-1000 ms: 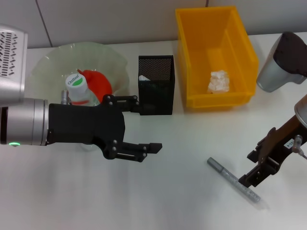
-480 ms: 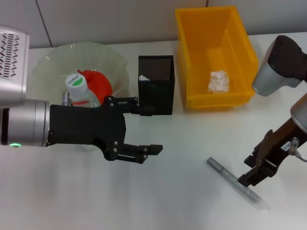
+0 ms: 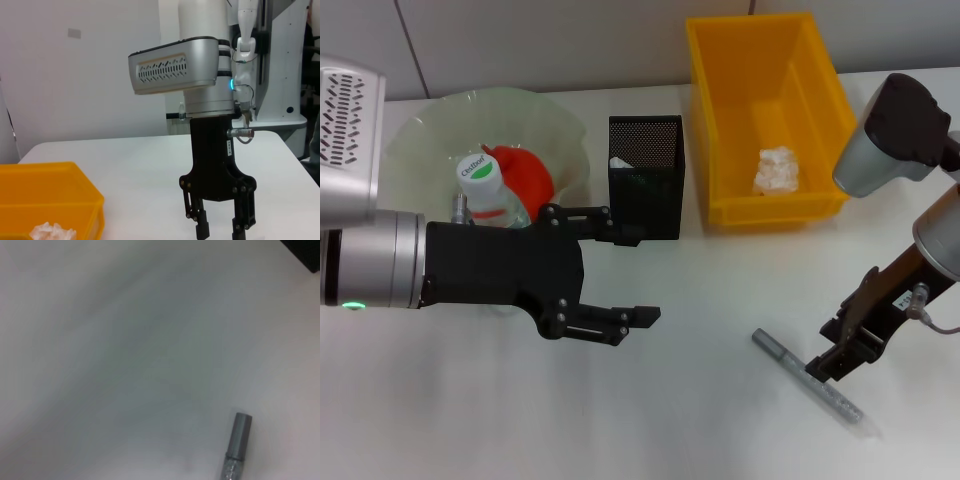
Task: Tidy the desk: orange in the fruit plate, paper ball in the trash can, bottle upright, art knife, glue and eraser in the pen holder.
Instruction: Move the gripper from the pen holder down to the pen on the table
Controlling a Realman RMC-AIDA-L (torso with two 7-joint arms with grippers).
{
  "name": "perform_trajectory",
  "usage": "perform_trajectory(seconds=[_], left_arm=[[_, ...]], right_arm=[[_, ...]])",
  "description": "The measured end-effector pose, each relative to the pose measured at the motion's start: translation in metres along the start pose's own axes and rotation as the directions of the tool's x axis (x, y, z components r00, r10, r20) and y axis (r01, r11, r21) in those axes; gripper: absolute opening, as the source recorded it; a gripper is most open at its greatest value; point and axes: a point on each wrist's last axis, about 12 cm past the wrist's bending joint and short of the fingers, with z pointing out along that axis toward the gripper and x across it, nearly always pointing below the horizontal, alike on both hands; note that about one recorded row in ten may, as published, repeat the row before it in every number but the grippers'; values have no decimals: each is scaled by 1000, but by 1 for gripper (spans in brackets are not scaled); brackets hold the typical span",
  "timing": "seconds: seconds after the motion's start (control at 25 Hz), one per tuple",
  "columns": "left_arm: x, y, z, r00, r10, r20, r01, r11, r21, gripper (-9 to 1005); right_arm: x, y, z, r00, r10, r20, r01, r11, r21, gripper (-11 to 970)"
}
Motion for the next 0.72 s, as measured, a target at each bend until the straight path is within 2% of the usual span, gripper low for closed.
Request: perform_trajectory(seconds=[0.72], left_arm=[[3,-1,0,1000,1,-1,-1,1000,-1,812]], right_arm=[[0,3,8,1000,0,-15,-1,1000,-6,558]])
